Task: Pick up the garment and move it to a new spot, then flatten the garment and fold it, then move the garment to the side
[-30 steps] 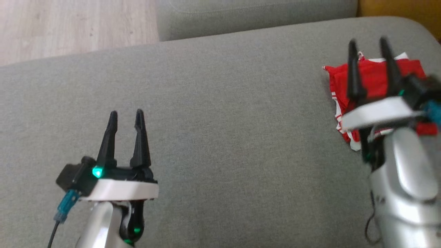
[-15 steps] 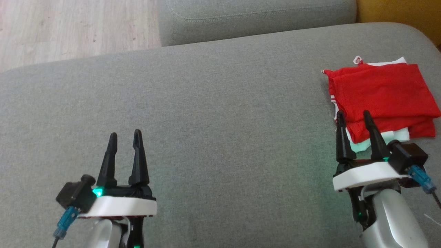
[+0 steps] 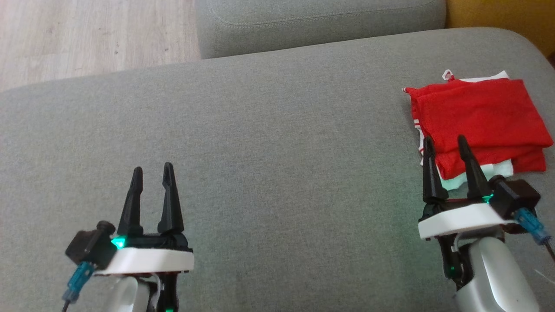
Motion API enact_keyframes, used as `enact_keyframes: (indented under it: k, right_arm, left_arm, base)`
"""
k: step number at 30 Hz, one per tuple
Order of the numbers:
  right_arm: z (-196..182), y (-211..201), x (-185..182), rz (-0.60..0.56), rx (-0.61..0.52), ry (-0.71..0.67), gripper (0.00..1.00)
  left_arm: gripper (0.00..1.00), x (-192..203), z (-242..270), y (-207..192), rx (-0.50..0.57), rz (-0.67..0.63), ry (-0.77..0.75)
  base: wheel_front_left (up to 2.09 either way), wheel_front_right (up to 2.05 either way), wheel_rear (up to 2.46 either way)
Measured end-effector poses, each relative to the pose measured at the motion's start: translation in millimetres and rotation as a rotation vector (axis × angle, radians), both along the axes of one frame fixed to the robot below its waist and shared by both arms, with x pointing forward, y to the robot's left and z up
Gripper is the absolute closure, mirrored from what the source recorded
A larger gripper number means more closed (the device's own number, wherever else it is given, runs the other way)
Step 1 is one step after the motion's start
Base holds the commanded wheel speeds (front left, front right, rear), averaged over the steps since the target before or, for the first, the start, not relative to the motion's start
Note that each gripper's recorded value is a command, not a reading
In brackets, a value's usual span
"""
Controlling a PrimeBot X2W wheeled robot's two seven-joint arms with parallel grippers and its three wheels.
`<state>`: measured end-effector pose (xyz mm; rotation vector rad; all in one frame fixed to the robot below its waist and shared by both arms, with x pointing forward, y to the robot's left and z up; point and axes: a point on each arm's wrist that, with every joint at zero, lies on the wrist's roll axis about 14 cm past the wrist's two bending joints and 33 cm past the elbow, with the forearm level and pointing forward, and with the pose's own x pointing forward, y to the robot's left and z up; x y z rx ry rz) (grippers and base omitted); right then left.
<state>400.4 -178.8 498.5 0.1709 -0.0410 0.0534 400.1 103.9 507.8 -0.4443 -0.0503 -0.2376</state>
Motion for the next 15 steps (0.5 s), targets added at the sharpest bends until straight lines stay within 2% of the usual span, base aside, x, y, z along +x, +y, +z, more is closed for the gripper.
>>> enact_keyframes:
  k: [15]
  right_arm:
    - [1.6, 5.6, -0.6, 0.017, -0.002, -0.004, 0.00]
  left_arm:
    - [0.00, 0.0, 1.0, 5.0, 0.000, 0.015, -0.002]
  base:
    - [0.00, 0.00, 0.00]
